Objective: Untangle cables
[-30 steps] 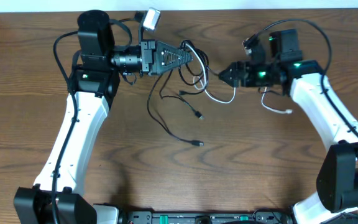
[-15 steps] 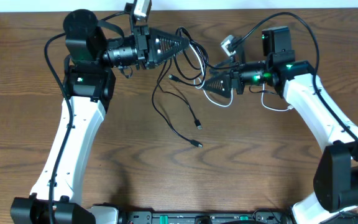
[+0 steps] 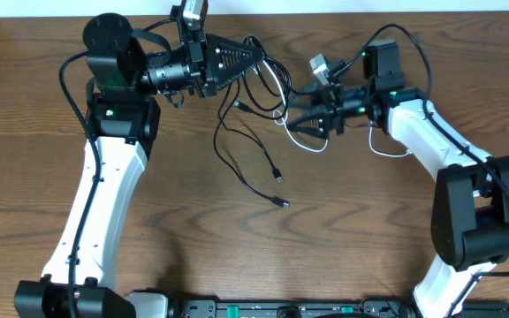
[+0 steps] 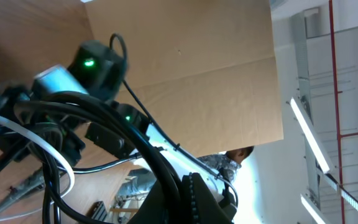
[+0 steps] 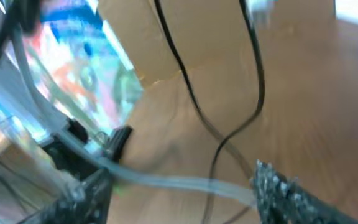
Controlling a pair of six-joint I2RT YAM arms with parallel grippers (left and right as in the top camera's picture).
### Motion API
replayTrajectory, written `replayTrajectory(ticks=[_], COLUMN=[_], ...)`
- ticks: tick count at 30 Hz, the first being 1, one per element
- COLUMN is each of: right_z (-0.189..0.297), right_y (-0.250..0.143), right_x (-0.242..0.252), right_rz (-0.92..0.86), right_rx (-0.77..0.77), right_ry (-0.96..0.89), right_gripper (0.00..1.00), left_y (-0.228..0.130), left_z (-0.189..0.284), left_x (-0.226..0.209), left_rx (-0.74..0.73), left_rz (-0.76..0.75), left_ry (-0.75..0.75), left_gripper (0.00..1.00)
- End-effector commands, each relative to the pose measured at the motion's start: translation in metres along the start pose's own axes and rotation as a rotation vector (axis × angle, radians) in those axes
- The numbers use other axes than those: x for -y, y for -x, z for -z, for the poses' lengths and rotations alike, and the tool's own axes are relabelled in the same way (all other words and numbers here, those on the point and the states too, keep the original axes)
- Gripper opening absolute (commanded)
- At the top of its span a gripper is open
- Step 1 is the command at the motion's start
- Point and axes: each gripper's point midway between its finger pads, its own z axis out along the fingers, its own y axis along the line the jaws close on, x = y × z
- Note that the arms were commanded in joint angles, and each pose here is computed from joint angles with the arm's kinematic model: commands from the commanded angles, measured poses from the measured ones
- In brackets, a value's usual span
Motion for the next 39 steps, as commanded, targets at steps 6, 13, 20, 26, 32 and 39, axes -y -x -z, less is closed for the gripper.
replayTrajectory(ticks=[6, 13, 20, 26, 32, 39], right_z=[-0.016, -0.01, 0.038, 0.003, -0.038, -0.035], right_y=[0.042, 0.04, 0.046, 0.041, 0.035, 0.037], right_x=[-0.02, -0.016, 0.004, -0.01, -0.031, -0.03], right_rz=[-0.017, -0.082, -0.097, -0.112, -0.093, -0.092], right_rx=[0.005, 0.008, 0.058, 0.021, -0.023, -0.019], right_ry=[0.102, 0.088, -0.017, 0.06, 0.152, 0.145], right_gripper=[0.54, 0.59, 0.64, 0.66, 0.67, 0.59], left_y=[-0.001, 0.006, 0.009, 0.011, 0.023, 0.024], left_z=[0.004, 0.006, 0.008, 0.008, 0.01, 0.01], left_x=[0.019, 0.018, 0.017, 0.017, 0.015, 0.015], left_rx=[0.013, 0.051, 0.069, 0.079, 0.146, 0.153], left_rz=[-0.047, -0.047, -0.046, -0.046, -0.044, -0.044], left_ry=[-0.013, -0.006, -0.002, 0.0, 0.013, 0.014], left_gripper=[0.07, 0.07, 0.07, 0.07, 0.07, 0.08])
